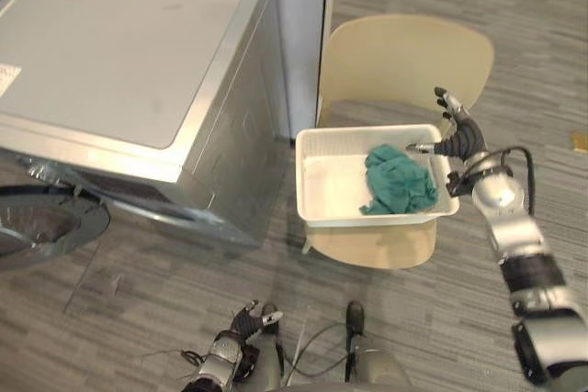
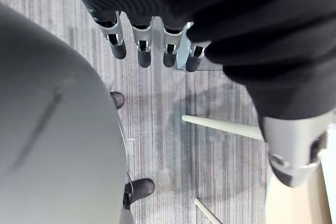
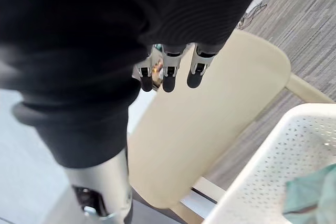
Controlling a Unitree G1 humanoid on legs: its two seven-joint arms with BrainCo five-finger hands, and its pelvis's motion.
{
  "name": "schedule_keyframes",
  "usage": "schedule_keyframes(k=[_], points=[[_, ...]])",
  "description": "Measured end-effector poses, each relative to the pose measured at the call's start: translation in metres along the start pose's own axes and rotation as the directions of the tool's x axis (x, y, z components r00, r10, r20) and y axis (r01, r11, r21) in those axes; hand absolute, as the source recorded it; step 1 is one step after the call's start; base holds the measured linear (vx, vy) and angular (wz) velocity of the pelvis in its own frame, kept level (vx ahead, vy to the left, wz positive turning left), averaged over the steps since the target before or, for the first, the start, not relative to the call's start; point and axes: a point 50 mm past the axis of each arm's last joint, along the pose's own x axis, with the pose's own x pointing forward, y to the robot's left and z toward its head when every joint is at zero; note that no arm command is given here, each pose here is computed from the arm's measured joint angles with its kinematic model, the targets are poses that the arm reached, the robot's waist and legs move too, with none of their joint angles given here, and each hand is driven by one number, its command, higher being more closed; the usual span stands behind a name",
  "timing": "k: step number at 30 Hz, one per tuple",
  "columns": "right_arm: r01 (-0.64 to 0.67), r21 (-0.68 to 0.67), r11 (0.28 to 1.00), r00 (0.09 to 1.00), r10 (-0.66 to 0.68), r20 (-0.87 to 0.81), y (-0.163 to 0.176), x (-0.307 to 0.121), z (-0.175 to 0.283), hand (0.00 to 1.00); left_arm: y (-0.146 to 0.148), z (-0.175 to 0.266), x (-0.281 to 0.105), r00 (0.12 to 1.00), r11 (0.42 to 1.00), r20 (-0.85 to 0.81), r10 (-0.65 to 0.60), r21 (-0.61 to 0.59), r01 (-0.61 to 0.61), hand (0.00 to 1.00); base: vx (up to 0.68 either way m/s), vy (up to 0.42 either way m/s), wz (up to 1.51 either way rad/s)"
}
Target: Pick up the laundry basket with both hands and put the clothes into the washing machine.
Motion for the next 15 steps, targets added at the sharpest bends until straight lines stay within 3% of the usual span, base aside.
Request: schedule_keyframes(k=[4, 15], points=[[0.017, -0.062, 0.998, 0.999, -0.019, -0.045, -0.033, 0.019, 0.007, 0.00, 0.009, 0.023, 0.005, 0.997, 0.999, 0.068, 0.025, -0.029, -0.023, 0.00, -0.13, 0.013, 0.06], [0.050, -0.062, 0.997, 0.990, -0.058, -0.130, -0.042, 0.029, 0.001, 0.00, 0.013, 0.054, 0.006, 0.980, 0.993, 0.180, 0.084, -0.098, -0.067, 0.00, -0.09, -0.014, 0.00]])
